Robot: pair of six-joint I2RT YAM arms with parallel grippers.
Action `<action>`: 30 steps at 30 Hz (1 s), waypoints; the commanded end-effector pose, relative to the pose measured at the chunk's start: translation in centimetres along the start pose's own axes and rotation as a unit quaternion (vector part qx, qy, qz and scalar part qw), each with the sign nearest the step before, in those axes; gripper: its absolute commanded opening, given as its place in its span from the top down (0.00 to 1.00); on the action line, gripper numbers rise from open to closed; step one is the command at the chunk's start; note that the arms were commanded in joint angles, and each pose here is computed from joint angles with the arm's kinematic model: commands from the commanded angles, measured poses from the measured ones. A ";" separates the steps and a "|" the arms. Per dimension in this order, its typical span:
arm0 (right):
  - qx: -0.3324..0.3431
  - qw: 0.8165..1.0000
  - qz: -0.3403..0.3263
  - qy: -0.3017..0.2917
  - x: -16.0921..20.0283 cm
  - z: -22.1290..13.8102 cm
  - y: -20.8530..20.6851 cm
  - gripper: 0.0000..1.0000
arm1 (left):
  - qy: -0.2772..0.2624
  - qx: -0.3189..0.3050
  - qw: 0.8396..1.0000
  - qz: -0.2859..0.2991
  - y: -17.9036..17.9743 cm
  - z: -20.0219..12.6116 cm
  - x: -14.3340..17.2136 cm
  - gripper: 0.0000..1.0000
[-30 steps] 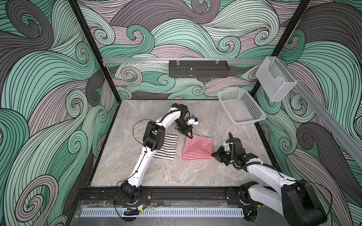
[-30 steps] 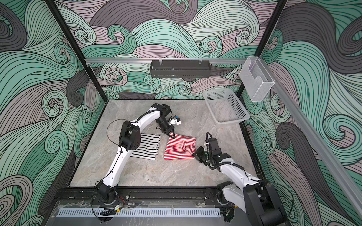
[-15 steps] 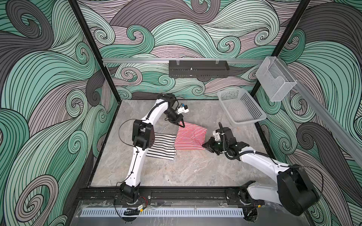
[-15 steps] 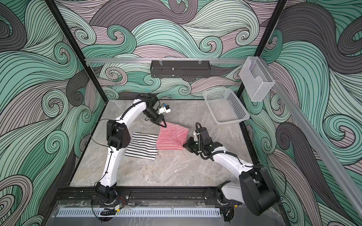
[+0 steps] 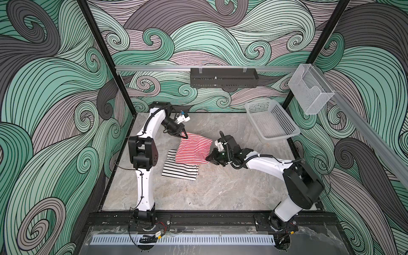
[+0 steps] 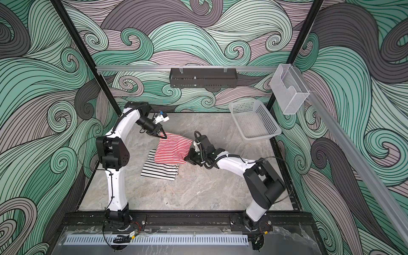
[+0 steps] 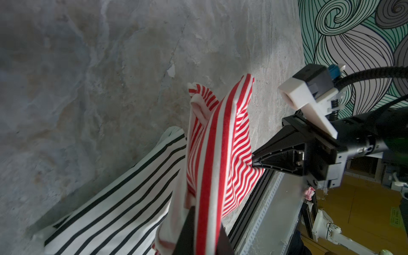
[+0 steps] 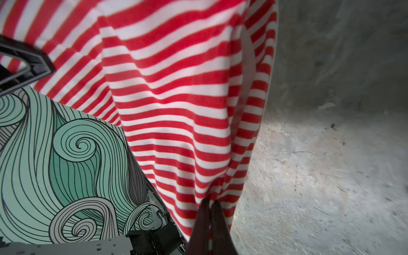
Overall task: Fold and stack tank tops
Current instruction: Place the tank top at the tank top.
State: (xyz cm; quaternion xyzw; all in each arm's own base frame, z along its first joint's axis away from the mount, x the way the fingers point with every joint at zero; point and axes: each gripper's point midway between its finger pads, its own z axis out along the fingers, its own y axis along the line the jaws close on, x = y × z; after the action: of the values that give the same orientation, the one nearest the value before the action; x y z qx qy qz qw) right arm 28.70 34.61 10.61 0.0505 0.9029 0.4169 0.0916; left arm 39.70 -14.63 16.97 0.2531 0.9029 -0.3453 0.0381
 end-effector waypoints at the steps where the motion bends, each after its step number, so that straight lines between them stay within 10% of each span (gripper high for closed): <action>1: -0.038 0.999 -0.009 0.013 0.4 1.5 3.1 1.00 | -0.005 0.003 1.000 -0.004 -0.1 -2.5 2.1 0.88; 30: 0.010 0.998 0.005 0.069 6.1 5.4 -0.7 1.00 | 0.053 -0.052 0.994 -0.075 8.0 1.3 8.8 0.84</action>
State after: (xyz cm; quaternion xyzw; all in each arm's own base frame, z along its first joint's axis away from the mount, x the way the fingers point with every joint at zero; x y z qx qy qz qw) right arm 24.19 39.87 6.21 0.0210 0.9065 0.4209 0.0245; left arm 35.38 -7.76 9.97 0.1983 0.9267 -0.3180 -0.0278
